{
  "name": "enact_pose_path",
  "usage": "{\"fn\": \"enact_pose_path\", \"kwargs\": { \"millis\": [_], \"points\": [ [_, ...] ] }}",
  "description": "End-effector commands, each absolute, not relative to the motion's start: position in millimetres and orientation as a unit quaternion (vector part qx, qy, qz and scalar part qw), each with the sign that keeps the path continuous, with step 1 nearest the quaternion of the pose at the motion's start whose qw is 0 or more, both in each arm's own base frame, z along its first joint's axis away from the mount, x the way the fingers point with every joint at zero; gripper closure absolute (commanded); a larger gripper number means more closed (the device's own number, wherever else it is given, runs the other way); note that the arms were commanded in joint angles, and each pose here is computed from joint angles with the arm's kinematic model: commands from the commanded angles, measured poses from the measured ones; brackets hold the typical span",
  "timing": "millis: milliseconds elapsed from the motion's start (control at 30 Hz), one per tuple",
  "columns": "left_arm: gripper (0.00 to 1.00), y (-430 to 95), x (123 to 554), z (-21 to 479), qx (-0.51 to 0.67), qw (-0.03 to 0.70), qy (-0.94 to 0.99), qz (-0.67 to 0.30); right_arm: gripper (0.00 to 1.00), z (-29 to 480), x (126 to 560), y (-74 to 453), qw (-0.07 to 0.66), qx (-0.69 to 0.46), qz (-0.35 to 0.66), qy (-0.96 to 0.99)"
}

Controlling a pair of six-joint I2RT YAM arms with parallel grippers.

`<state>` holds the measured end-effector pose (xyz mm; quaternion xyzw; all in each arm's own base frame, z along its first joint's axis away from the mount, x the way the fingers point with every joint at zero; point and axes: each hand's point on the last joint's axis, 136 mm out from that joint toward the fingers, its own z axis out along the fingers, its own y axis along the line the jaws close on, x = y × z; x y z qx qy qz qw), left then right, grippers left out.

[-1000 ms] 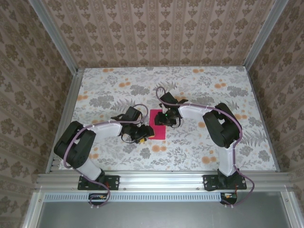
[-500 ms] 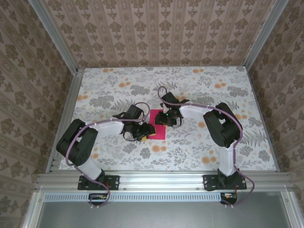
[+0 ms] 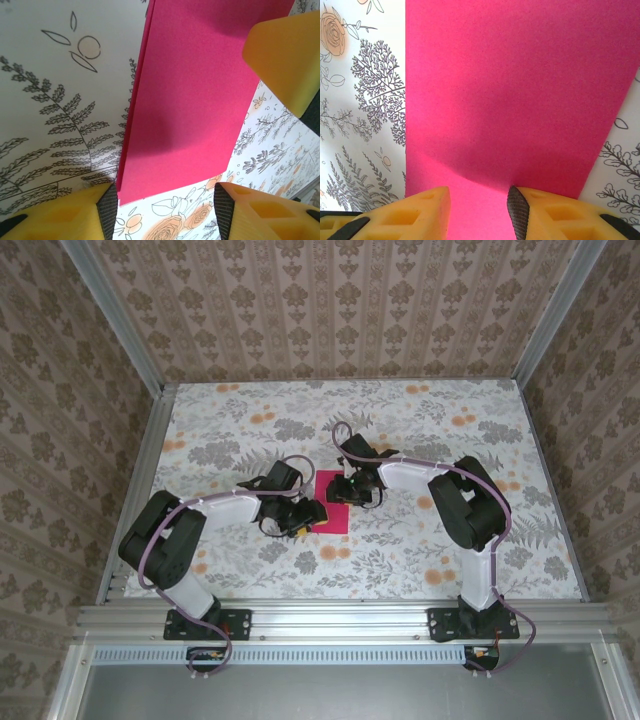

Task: Fold a paper plane with a square sheet of paper (pick it up from the middle)
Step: Fold the triangle a second time at the center of the table.

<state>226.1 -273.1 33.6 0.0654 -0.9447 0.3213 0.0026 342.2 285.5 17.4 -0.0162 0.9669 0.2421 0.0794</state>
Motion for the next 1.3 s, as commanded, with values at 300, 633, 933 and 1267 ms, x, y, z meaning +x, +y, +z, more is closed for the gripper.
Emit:
{"fn": "enact_pose_path", "kwargs": {
  "millis": [300,633,933,1267],
  "points": [
    [0.46,-287.9,232.5,45.9,0.064,0.008,-0.933,0.354,0.58,-32.3,311.6,254.3,0.021,0.006,0.168,0.985],
    [0.52,-288.7,239.0,54.9,0.059,-0.016,-0.925,0.374,0.59,-31.4,311.4,255.1,0.020,0.005,0.171,0.985],
    [0.55,-302.1,247.6,80.0,0.033,-0.045,-0.906,0.420,0.59,-35.4,309.6,253.8,0.013,0.007,0.165,0.986],
    [0.57,-310.2,256.3,82.1,0.028,-0.052,-0.898,0.436,0.65,-33.6,310.2,255.2,0.007,0.013,0.180,0.984]
  ]
}}
